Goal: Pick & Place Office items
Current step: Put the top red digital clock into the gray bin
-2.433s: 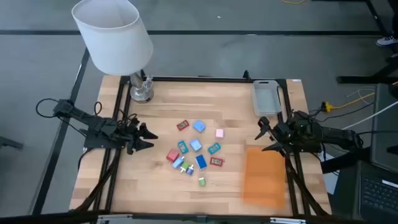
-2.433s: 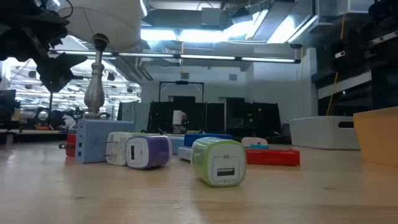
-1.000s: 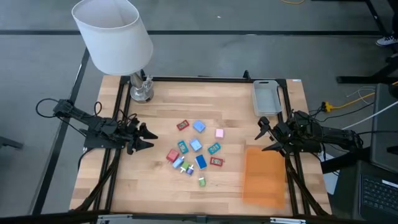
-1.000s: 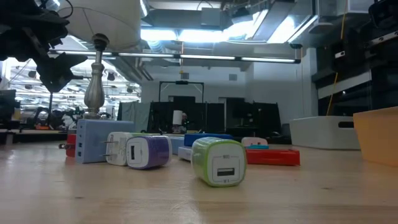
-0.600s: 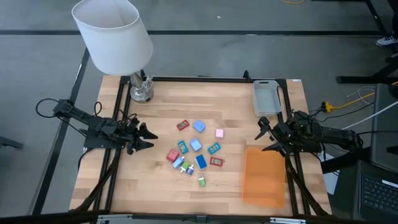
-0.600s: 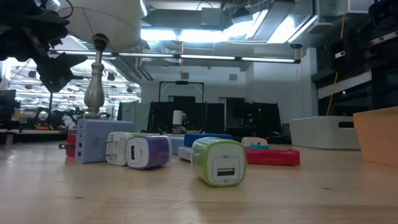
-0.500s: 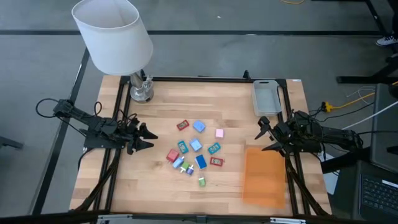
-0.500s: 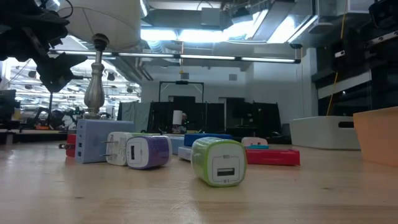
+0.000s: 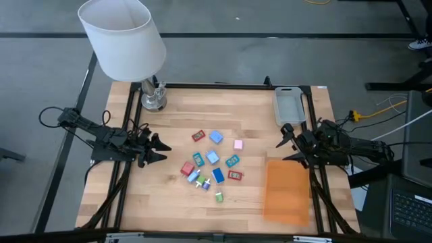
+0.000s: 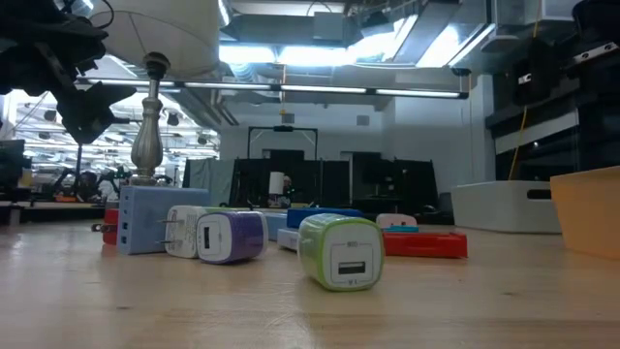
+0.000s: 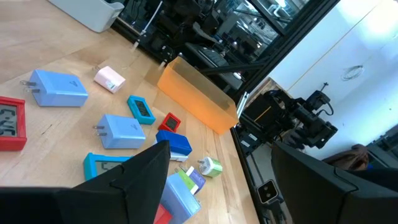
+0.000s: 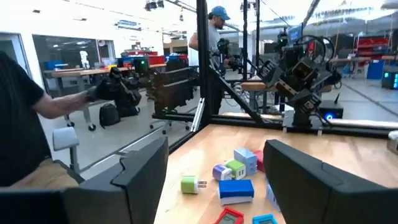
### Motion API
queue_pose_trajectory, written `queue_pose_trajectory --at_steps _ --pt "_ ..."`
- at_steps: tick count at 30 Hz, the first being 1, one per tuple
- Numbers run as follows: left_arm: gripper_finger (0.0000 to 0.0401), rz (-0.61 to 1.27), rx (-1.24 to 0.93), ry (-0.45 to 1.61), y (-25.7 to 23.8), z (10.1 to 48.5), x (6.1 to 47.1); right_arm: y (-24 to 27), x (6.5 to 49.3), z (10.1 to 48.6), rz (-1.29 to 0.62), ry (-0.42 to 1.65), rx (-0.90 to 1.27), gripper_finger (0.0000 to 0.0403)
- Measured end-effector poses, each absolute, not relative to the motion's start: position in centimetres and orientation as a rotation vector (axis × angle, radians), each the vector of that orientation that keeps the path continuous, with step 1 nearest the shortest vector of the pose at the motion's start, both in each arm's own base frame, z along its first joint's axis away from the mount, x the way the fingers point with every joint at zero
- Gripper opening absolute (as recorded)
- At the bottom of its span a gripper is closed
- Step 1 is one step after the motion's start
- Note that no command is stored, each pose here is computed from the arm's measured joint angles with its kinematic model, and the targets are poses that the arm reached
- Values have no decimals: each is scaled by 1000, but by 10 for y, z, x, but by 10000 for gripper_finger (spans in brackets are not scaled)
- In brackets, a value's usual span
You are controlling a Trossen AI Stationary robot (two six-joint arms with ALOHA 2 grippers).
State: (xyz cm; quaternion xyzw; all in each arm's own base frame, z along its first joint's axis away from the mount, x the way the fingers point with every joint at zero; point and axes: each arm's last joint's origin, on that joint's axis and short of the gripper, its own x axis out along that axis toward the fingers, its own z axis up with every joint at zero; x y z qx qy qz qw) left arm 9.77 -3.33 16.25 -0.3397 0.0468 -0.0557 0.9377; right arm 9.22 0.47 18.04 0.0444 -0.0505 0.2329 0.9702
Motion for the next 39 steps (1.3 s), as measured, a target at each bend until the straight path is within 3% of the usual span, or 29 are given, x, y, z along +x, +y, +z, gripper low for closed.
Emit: queue_pose_trajectory --at_steps 10,18,27,34,39 --pt "274 7 -589 37 -29 164 98 0 94 181 278 -127 94 261" --pt "274 175 -452 -19 -24 165 98 -10 95 182 -63 -159 140 261" --pt "274 349 -311 -44 -19 166 96 -13 95 183 -166 -174 170 261" --pt "274 345 -469 -84 -19 168 96 -15 94 183 -217 -174 141 261" --pt "274 519 -486 -135 -14 168 94 -14 94 183 -200 -174 149 261"
